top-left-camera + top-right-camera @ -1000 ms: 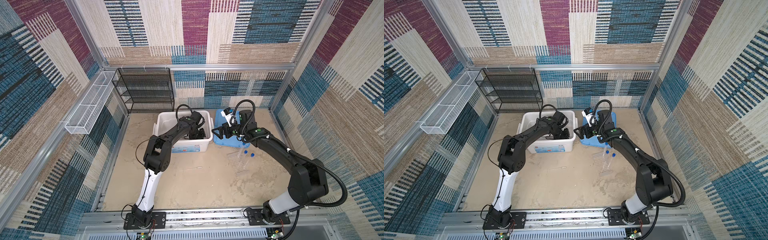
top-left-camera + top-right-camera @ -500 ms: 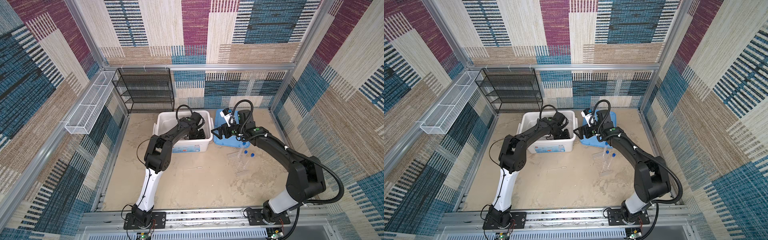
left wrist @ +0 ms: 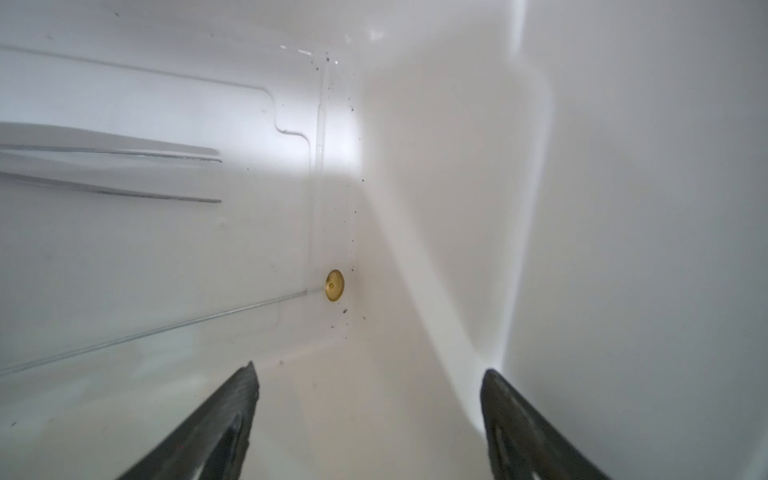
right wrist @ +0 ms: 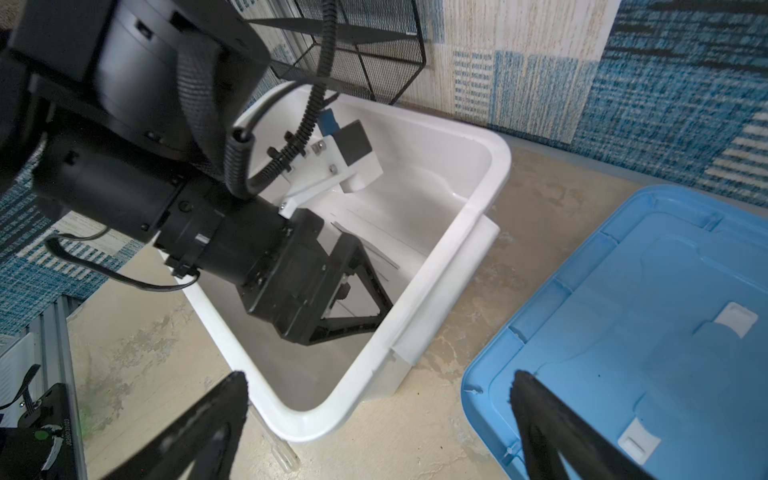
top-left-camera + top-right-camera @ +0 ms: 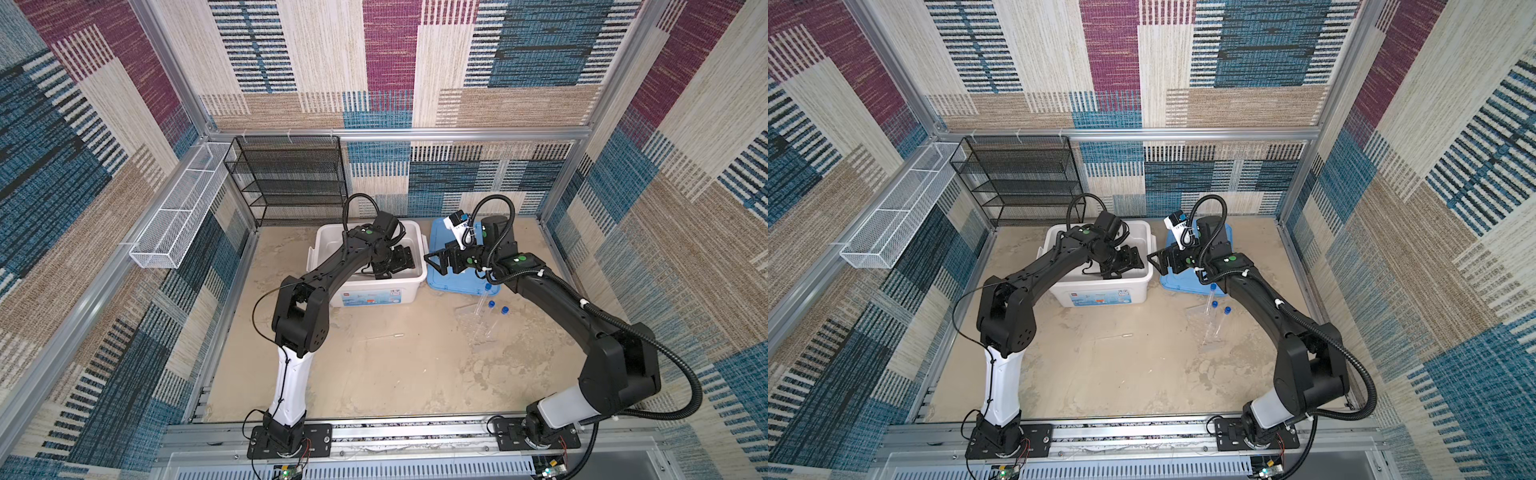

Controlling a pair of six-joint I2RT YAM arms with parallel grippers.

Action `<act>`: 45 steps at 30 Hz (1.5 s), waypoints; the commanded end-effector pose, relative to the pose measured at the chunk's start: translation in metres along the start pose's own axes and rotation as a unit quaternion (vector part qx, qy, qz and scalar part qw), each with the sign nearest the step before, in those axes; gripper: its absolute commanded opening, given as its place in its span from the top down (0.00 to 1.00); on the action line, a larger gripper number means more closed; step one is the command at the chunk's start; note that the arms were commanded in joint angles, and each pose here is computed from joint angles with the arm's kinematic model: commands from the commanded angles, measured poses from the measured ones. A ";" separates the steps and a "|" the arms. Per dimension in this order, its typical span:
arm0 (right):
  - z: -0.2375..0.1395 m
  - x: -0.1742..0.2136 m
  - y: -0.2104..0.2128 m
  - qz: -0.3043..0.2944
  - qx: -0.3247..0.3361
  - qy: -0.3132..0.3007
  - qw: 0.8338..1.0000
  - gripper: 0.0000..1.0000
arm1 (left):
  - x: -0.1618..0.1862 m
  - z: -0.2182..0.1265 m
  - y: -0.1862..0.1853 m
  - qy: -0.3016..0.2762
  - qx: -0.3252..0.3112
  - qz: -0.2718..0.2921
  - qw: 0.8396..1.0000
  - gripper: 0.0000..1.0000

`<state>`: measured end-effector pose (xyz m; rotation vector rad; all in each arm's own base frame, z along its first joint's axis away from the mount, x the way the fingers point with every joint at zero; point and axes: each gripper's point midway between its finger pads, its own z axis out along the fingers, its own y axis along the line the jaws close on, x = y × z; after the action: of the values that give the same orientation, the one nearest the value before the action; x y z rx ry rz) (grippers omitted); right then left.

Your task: Organize the chemistry lab equipment

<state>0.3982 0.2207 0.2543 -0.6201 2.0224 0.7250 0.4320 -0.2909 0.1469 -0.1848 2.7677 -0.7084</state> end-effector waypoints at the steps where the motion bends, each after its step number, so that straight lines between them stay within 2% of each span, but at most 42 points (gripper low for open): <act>1: -0.013 -0.015 0.004 -0.003 0.011 -0.021 1.000 0.00 | -0.009 -0.040 -0.005 -0.052 -0.006 0.014 0.999 0.09; 5: -0.032 -0.024 0.011 -0.005 0.020 -0.035 0.999 0.01 | -0.006 -0.095 -0.007 -0.109 0.001 0.009 0.994 0.00; 7: -0.041 -0.025 0.014 -0.005 0.025 -0.035 0.999 0.01 | 0.000 -0.119 -0.006 -0.133 0.012 -0.012 0.991 0.01; 10: -0.051 -0.020 0.028 -0.034 0.033 -0.029 0.998 0.01 | 0.015 -0.144 0.007 -0.160 0.019 -0.069 0.985 0.01; 13: -0.054 -0.011 0.057 -0.083 0.025 -0.029 0.996 0.01 | 0.039 -0.148 0.023 -0.164 0.046 -0.172 0.970 0.00; 17: -0.053 -0.001 0.088 -0.112 0.006 -0.022 0.993 0.01 | 0.078 -0.138 0.046 -0.144 0.071 -0.320 0.934 0.11; 20: -0.051 0.005 0.093 -0.108 0.008 -0.015 0.994 0.01 | 0.110 -0.126 0.054 -0.126 0.064 -0.391 0.910 0.19; 23: -0.052 0.011 0.097 -0.105 0.007 -0.012 0.994 0.00 | 0.140 -0.108 0.054 -0.114 0.053 -0.436 0.891 0.25; 29: -0.059 0.019 0.102 -0.098 0.000 -0.026 0.995 0.00 | 0.172 -0.070 0.045 -0.110 0.030 -0.475 0.873 0.34; 35: -0.066 0.025 0.105 -0.095 -0.009 -0.040 0.995 0.00 | 0.177 -0.032 0.038 -0.107 0.009 -0.491 0.865 0.44; 36: -0.066 0.026 0.107 -0.094 -0.014 -0.042 0.995 0.00 | 0.177 -0.026 0.042 -0.111 -0.004 -0.492 0.863 0.48; 39: -0.064 0.033 0.109 -0.091 -0.024 -0.037 0.995 0.00 | 0.182 -0.008 0.051 -0.109 -0.029 -0.506 0.855 0.69; 40: -0.063 0.036 0.109 -0.090 -0.026 -0.035 0.995 0.00 | 0.185 -0.002 0.053 -0.105 -0.038 -0.510 0.853 0.71; 42: -0.062 0.042 0.109 -0.089 -0.029 -0.031 0.995 0.00 | 0.189 0.006 0.054 -0.098 -0.046 -0.511 0.853 0.71; 45: -0.062 0.047 0.108 -0.092 -0.029 -0.029 0.995 0.00 | 0.191 0.012 0.059 -0.104 -0.063 -0.509 0.852 0.63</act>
<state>0.2687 0.2429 0.2589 -0.7992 1.9211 0.6614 0.2454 -0.2822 0.0637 -1.6204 2.4141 -0.6385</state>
